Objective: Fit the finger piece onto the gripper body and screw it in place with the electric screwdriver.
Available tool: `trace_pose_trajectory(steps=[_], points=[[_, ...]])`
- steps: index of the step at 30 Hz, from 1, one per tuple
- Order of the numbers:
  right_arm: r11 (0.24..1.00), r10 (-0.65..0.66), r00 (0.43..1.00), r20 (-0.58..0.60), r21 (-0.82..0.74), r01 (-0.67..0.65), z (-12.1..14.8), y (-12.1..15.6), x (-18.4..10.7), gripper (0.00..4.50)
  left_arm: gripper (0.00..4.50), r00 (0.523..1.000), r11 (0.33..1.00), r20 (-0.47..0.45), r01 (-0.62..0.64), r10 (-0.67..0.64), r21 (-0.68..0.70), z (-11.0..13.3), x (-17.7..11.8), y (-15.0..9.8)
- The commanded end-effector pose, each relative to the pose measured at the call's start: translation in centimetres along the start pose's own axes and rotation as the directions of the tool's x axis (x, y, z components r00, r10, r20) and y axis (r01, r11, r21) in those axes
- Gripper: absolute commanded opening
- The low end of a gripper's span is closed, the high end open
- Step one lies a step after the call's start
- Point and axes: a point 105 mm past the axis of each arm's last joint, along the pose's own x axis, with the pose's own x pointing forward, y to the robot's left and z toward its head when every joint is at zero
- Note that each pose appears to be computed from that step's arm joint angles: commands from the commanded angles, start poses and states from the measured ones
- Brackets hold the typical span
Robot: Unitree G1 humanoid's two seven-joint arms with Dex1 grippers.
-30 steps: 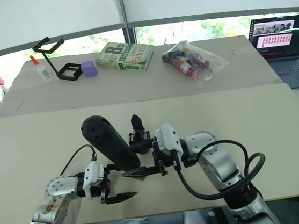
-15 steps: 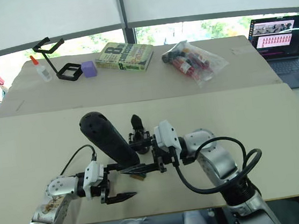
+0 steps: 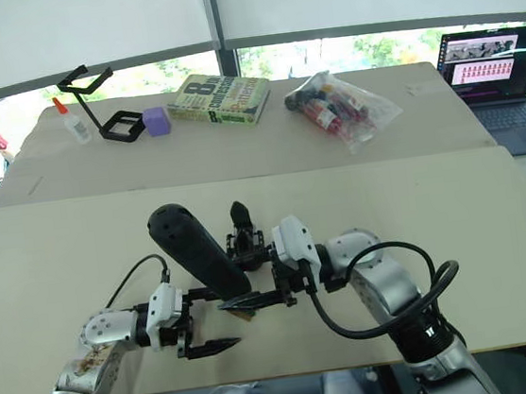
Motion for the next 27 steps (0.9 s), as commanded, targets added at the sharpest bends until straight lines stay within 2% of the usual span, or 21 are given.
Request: trace_pose_trajectory(steps=[1,14,20,27], points=[[0.999,0.015,0.998,0.062,-0.05,-0.012,1.6,0.1,0.3,1.92,4.5,1.0,1.0,0.007,0.004,-0.004,0.018,0.4,0.0,-0.1],[0.995,-0.032,0.999,0.041,-0.097,0.036,2.1,-0.5,-0.9,1.92,4.5,1.0,1.0,0.008,-0.001,0.001,0.019,0.4,0.0,-0.1],[0.995,-0.035,0.993,0.115,-0.093,0.046,3.5,-0.4,-1.0,1.92,4.5,1.0,1.0,0.012,-0.006,0.006,0.016,0.4,-0.1,0.1],[0.997,-0.015,0.99,0.143,-0.07,0.026,3.5,-0.2,0.0,1.92,4.5,1.0,1.0,0.01,-0.005,0.005,0.018,0.5,-0.1,0.2]])
